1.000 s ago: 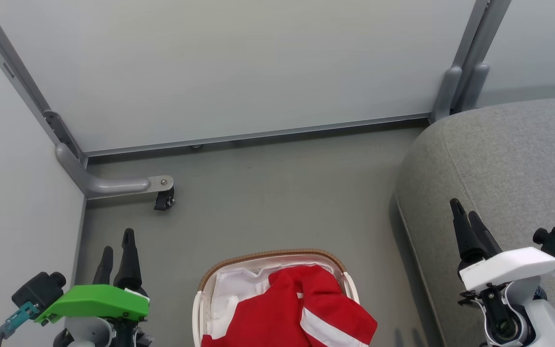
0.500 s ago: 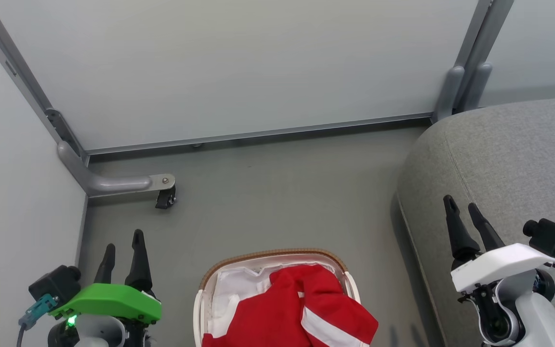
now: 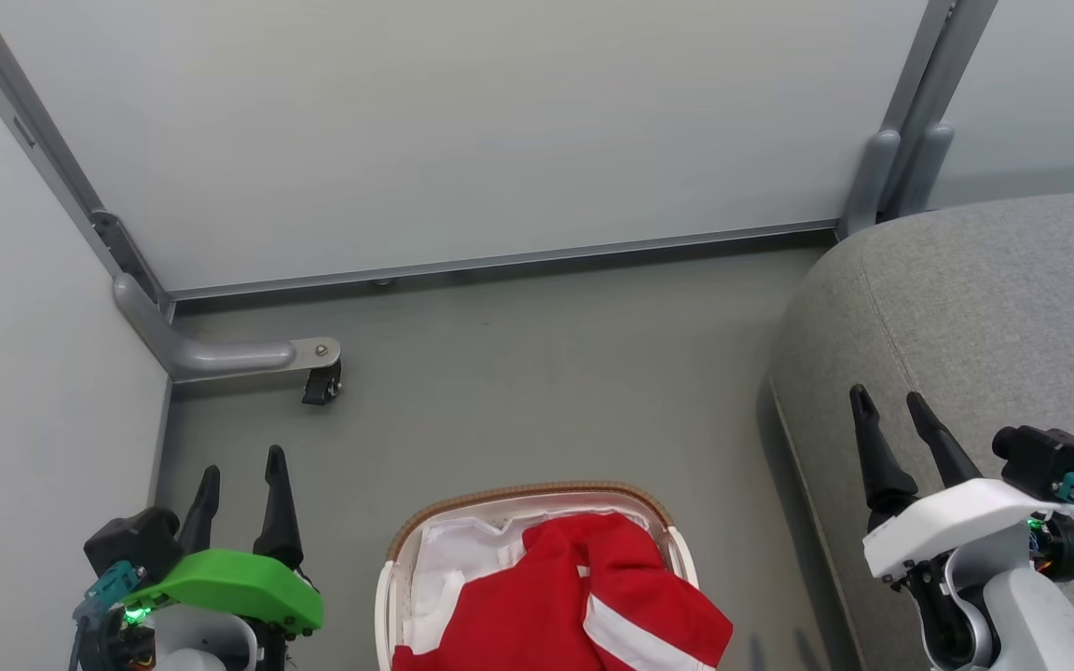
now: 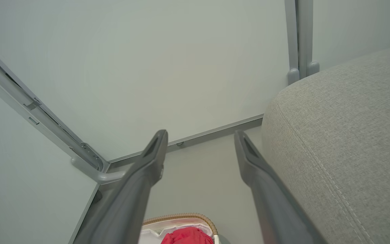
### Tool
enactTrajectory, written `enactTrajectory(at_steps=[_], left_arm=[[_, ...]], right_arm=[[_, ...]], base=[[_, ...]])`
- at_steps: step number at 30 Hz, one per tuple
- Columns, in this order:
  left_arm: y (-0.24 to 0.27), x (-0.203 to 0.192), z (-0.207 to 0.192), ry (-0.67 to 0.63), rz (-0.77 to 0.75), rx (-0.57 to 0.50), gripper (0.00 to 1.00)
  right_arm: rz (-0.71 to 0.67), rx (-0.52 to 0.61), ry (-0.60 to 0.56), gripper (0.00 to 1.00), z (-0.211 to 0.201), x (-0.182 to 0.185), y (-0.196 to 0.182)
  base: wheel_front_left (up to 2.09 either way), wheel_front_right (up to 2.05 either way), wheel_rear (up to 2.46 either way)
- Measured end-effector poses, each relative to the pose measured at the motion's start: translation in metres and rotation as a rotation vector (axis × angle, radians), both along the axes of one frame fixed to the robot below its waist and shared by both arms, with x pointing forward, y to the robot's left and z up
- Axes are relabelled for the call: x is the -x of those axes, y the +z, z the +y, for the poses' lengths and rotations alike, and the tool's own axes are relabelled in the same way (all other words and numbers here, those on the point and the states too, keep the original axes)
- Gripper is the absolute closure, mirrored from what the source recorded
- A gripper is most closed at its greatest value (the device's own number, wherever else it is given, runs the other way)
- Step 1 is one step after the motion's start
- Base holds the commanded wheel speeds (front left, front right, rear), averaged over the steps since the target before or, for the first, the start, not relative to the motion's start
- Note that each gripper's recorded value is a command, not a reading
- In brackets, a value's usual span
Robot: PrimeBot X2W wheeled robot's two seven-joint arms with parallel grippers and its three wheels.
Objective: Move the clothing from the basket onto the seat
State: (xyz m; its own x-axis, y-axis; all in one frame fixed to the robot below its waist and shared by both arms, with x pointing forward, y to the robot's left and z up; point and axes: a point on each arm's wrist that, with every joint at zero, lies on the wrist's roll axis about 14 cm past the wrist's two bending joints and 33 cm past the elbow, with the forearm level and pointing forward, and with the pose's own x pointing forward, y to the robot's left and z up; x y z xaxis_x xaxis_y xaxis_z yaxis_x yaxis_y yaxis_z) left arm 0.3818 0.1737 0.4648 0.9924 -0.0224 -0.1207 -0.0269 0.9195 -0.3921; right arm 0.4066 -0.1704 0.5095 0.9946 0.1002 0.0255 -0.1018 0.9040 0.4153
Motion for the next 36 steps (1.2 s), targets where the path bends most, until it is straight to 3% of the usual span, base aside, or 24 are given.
enactTrajectory(at_steps=[20, 36], left_arm=[[0.002, 0.006, -0.003, -0.027, -0.037, -0.177, 0.00], [0.027, 0.002, -0.009, -0.049, -0.141, -0.254, 0.00]], right_arm=[[-0.043, 0.184, 0.030, 0.00, 0.009, 0.004, 0.001], [-0.117, 0.278, 0.001, 0.00, 0.004, 0.001, 0.017]], base=[[0.00, 0.00, 0.00], [0.00, 0.00, 0.00]])
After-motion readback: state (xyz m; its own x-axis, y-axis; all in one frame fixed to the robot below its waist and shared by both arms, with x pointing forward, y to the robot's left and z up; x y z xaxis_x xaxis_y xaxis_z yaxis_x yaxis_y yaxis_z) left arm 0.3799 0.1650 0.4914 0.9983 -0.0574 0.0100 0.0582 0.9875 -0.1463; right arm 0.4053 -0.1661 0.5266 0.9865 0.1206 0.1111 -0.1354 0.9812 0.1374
